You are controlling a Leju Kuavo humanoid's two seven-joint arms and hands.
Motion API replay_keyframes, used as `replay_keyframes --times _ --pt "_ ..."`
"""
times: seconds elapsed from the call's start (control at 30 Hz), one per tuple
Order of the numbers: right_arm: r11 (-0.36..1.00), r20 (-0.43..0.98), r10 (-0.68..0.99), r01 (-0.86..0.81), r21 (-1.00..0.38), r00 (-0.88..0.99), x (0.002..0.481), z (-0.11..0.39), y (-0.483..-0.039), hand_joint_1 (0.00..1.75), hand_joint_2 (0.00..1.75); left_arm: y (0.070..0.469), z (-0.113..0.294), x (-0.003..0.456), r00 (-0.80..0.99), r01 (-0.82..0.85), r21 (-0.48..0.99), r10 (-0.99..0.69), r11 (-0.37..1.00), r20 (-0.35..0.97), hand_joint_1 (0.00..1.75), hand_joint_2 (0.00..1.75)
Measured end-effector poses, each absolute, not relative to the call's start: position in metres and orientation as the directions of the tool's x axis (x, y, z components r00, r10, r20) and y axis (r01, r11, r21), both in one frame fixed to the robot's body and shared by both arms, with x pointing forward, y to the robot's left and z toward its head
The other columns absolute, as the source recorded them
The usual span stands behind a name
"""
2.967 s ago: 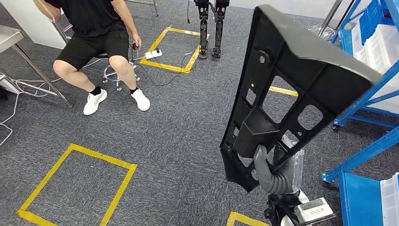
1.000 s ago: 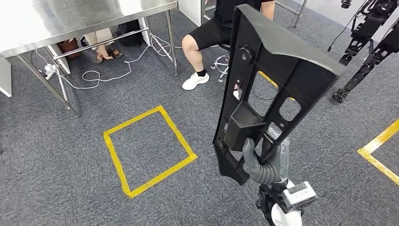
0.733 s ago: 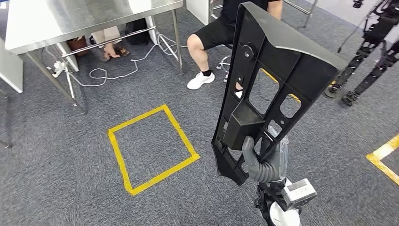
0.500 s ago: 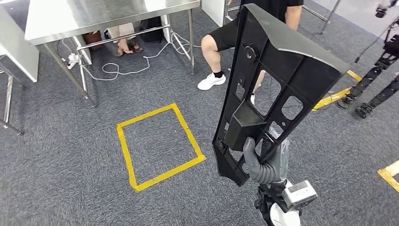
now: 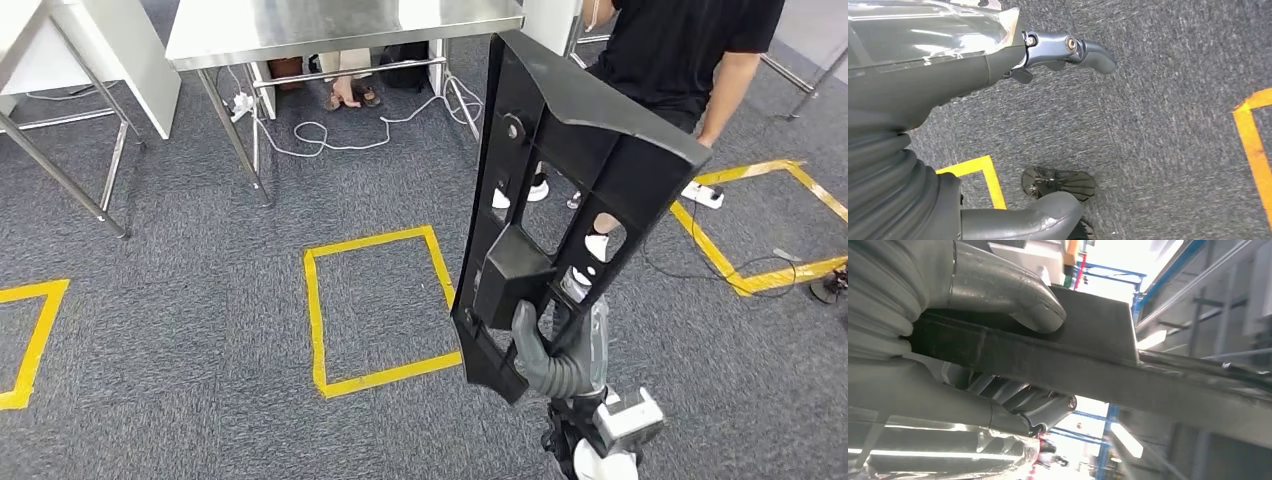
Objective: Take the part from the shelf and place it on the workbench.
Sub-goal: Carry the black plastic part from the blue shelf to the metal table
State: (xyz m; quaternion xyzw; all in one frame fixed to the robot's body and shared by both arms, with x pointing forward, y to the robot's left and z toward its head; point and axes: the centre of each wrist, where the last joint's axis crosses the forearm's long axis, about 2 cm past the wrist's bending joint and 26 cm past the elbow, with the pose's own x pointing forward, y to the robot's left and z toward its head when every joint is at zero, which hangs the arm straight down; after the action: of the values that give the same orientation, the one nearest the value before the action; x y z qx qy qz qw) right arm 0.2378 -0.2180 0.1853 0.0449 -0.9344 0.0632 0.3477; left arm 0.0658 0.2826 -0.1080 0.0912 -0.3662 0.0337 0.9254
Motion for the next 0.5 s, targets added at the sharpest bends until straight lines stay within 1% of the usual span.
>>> replay_keyframes --times 0.5 --pt "0.994 0.662 -0.03 -0.092 -0.06 -0.749 0.2418 0.1893 -0.218 1.75 1.75 0.2841 -0.1084 0.0639 0.724 -0.129 0.13 0.003 0.983 0.69 0.0 1.75"
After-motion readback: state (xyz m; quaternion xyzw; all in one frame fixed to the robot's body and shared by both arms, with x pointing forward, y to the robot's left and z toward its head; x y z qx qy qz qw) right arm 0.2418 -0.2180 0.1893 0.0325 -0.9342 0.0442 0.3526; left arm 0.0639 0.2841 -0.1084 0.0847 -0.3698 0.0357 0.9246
